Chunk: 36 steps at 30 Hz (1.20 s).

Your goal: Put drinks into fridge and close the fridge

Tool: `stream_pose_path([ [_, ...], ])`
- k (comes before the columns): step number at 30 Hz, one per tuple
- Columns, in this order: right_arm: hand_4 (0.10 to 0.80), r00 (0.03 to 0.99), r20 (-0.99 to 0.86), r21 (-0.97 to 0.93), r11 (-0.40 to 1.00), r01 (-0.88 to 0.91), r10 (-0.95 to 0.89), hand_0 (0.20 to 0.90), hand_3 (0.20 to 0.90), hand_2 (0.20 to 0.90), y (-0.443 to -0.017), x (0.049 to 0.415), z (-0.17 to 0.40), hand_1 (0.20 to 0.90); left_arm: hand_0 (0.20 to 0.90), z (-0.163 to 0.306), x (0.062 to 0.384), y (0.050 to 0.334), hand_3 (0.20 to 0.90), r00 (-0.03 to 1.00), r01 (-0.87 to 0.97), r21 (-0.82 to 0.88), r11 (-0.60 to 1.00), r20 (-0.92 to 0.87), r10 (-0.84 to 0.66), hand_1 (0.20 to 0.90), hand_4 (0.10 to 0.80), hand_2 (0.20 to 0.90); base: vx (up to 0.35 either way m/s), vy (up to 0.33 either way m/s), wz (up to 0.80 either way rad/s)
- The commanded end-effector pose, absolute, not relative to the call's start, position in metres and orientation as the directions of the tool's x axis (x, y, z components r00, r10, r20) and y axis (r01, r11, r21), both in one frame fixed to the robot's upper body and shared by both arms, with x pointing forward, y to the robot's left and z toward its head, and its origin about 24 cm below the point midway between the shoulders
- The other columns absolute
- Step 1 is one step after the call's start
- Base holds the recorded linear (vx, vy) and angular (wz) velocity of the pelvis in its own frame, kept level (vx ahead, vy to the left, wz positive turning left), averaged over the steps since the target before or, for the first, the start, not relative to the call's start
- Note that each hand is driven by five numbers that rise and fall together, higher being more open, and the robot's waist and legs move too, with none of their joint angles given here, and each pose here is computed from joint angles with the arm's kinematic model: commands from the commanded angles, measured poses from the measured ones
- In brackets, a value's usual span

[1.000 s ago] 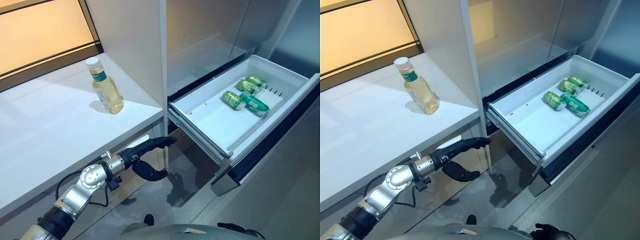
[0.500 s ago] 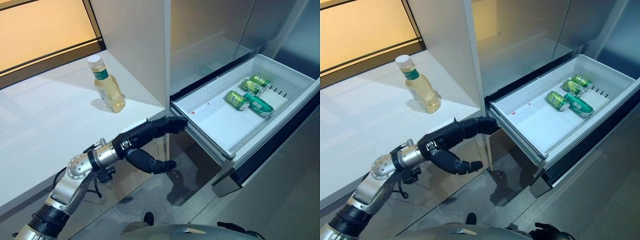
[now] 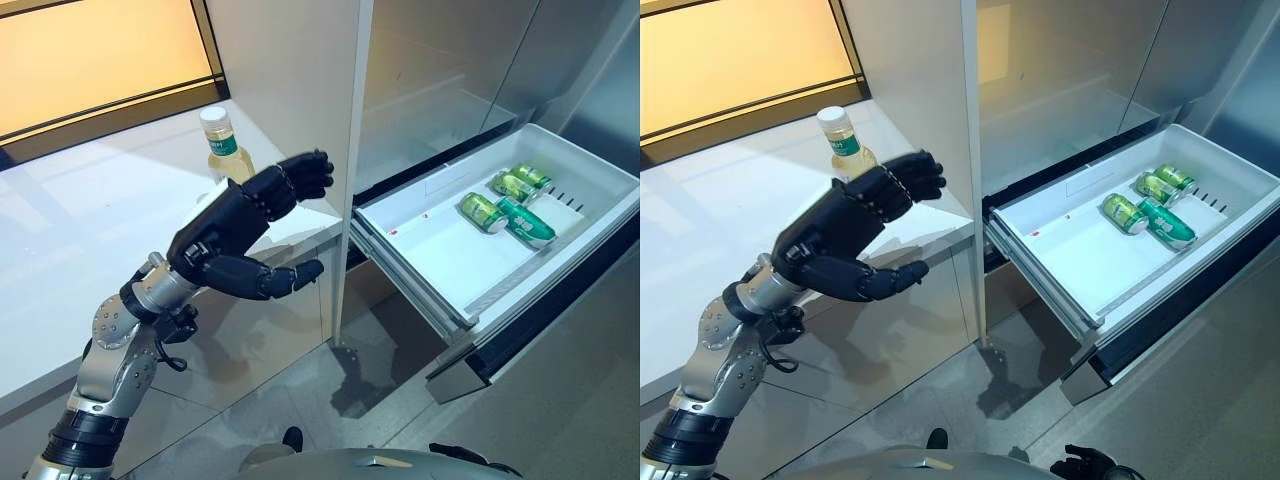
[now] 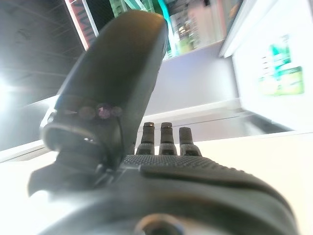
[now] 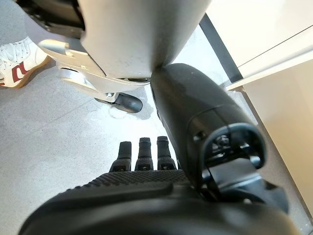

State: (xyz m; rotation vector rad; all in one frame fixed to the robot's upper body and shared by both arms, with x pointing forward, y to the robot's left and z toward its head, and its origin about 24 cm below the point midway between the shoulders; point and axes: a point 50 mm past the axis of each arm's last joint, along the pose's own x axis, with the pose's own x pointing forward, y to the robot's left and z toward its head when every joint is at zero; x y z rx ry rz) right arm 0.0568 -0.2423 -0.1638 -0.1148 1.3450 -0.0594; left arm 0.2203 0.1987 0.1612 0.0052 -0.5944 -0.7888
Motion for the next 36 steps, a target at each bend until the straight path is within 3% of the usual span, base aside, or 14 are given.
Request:
stream_pose_path([
  [1,0.800,0.243,-0.968,-0.072,0.997,-0.004,-0.069,0.900,0.900,0.900,-0.234,0.057,-0.165,0.900,0.900,0.225,0.209,0.211,0.900,0.363,0.492,0.286,0.822,0.791,-0.492,0.900,0.800,0.900,0.000,0.000,0.00],
  [9,0.800,0.224,-0.973,-0.064,0.998,0.000,-0.062,0.900,0.900,0.900,-0.230,0.052,-0.167,0.900,0.900,0.230,0.212,0.235,0.900,0.449,0.196,0.174,0.965,0.859,-0.245,0.900,0.800,0.900,0.012,-0.002,0.00],
  [18,0.800,0.214,-0.975,-0.063,0.998,0.000,-0.061,0.900,0.900,0.900,-0.231,0.054,-0.167,0.900,0.900,0.212,0.223,0.254,0.900,0.596,-0.094,0.101,0.990,0.802,-0.025,0.900,0.800,0.900,0.003,0.000,0.00],
  [28,0.800,0.200,-0.978,-0.068,0.998,-0.012,-0.065,0.900,0.900,0.900,-0.233,0.058,-0.166,0.900,0.900,0.198,0.239,0.267,0.900,0.686,-0.293,0.103,0.950,0.715,0.134,0.900,0.800,0.900,0.003,0.001,0.00],
  [36,0.800,0.191,-0.980,-0.069,0.997,-0.020,-0.064,0.900,0.900,0.900,-0.232,0.058,-0.166,0.900,0.900,0.188,0.251,0.271,0.900,0.743,-0.341,0.123,0.932,0.643,0.187,0.900,0.800,0.900,0.000,0.000,0.00],
])
